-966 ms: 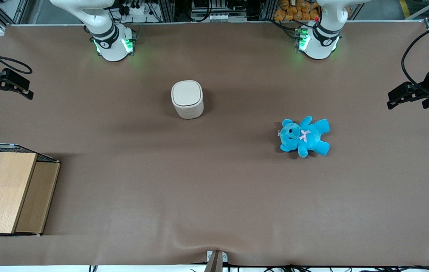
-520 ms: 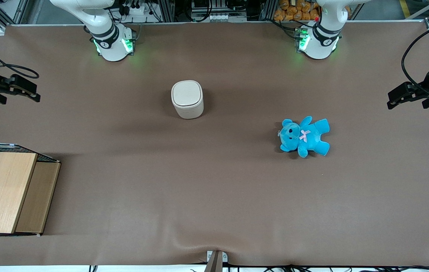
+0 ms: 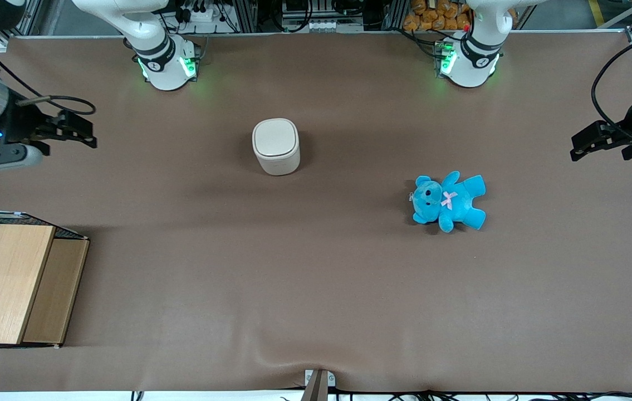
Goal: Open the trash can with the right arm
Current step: 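Move the right gripper over the white trash can's lid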
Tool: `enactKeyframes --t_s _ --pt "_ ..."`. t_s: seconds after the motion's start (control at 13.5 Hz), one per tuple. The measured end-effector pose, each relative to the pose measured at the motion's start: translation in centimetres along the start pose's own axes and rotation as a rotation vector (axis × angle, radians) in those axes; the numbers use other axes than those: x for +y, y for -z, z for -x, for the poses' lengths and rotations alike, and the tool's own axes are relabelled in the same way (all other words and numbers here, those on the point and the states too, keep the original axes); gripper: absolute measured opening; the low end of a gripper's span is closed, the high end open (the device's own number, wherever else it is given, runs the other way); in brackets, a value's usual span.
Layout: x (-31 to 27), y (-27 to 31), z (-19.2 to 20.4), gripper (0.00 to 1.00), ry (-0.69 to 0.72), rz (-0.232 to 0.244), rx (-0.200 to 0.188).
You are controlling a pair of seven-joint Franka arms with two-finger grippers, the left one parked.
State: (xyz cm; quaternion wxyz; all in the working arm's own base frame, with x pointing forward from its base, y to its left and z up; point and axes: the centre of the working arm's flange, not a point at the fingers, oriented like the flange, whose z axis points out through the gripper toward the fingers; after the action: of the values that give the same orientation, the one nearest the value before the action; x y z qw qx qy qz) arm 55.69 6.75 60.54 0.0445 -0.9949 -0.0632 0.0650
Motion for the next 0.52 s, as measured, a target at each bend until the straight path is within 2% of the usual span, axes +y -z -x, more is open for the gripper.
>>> enactKeyframes --t_s 0.15,0.52 --pt "-1.6 -1.3 -0.5 0.95 0.004 -0.011 -0.021" --pt "-8.2 -6.6 -0.6 0.40 0.035 0.007 -0.084"
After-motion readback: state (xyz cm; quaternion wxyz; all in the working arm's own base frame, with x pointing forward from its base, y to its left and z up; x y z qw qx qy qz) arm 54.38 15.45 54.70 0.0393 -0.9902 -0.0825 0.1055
